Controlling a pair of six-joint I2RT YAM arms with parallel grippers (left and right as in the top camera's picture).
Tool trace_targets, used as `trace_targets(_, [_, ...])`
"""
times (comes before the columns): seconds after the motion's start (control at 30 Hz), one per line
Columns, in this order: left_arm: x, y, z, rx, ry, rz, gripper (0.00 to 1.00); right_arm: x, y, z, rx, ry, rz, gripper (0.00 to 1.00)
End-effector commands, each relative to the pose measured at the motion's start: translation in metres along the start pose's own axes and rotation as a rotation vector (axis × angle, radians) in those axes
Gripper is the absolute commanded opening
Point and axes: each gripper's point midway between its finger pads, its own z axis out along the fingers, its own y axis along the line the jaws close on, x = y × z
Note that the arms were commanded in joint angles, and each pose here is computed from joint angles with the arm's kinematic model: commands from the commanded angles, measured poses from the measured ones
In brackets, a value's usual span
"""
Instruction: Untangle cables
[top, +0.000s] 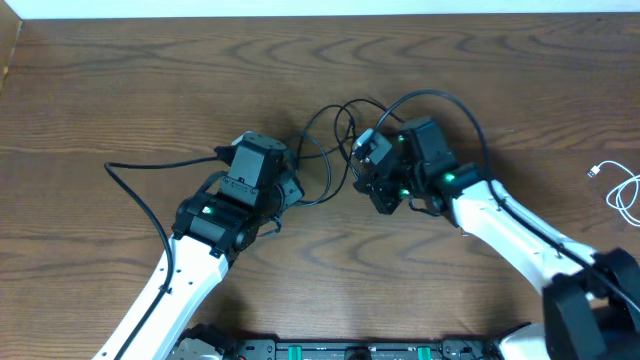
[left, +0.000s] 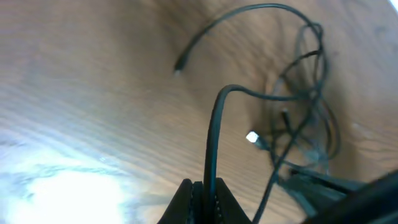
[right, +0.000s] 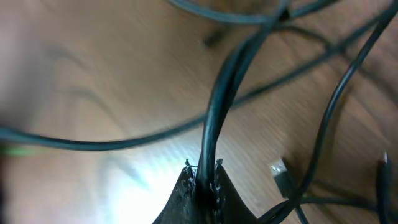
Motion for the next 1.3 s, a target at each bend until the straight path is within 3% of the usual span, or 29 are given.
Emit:
trace_targets(0.0, [-0.009,0.012,-0.001,-0.060,-0.052,0.015,0.08,-0.050,0.035,-0.048,-0.162,-0.183,-0.056,0.01])
trace_targets(0.33, [-0.010,0.027,0.015,-0.153,-0.055,0.022,0.08,-0.086,0.032,-0.135,-0.040,-0.397,-0.110,0.01])
trace_targets(0.5, [-0.012,0.057,0.018,-0.308,-0.072,0.035,0.08,-0.092,0.026,-0.162,0.022,-0.456,-0.119,0.01])
trace_targets(0.63, [-0.018,0.094,0.006,-0.470,-0.103,0.009,0.08,-0.091,-0.013,-0.184,0.208,-0.487,-0.003,0.01])
trace_targets(0.9, [-0.030,0.156,-0.019,-0.675,-0.133,-0.221,0.08,-0.060,-0.099,-0.229,0.590,-0.523,0.357,0.01])
trace_targets(1.27, [-0.045,0.229,-0.052,-0.827,-0.145,-0.537,0.08,-0.015,-0.143,-0.264,0.833,-0.529,0.623,0.01])
